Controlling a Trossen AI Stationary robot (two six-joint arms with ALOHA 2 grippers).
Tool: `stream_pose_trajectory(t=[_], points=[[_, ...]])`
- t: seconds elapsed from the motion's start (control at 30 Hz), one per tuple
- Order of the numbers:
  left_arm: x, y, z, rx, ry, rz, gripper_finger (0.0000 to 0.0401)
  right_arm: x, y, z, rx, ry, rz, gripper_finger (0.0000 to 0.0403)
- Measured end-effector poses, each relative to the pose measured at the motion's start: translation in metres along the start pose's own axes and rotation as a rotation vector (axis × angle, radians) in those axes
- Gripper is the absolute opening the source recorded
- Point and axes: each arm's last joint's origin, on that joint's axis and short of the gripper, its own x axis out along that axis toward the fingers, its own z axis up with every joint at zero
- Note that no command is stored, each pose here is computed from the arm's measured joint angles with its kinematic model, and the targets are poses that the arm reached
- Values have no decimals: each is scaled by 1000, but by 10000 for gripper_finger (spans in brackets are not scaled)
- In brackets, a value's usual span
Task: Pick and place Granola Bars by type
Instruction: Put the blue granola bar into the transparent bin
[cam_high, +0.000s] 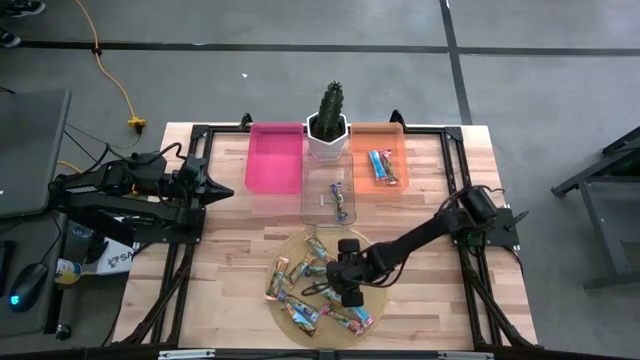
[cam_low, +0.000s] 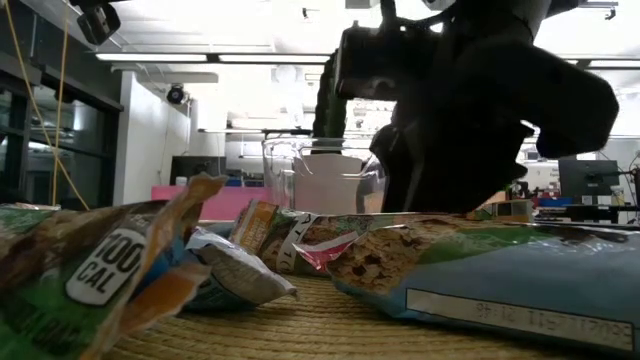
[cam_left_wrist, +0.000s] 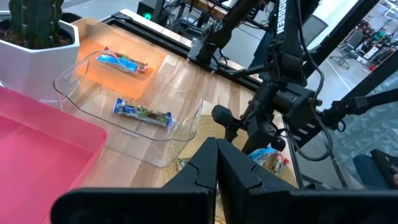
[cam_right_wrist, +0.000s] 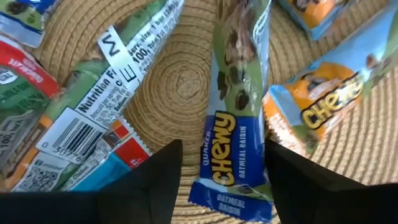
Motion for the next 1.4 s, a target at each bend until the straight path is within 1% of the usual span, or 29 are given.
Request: stream_pose_trajectory(t=[0.1,0.23,0.47,0.67,0.83,1.03,1.4], points=[[0,0,0,0,0,0,1,3,0,-1,38,5,-6,194],[0,0,0,0,0,0,1,3,0,-1,78,0,-24,170],[0,0,0,0,0,0,1,3,0,-1,80,5,-19,119],[0,0,0,0,0,0,1,4,0,-1,89,6,-15,94],[0,0,0,0,0,0,1,3,0,-1,104,7,-7,86],[0,0,0,-1,0,0,1,1,1,0,105,18,13,84],[0,0,0,-1,0,0,1,-6,5,11,102,6,40,84]])
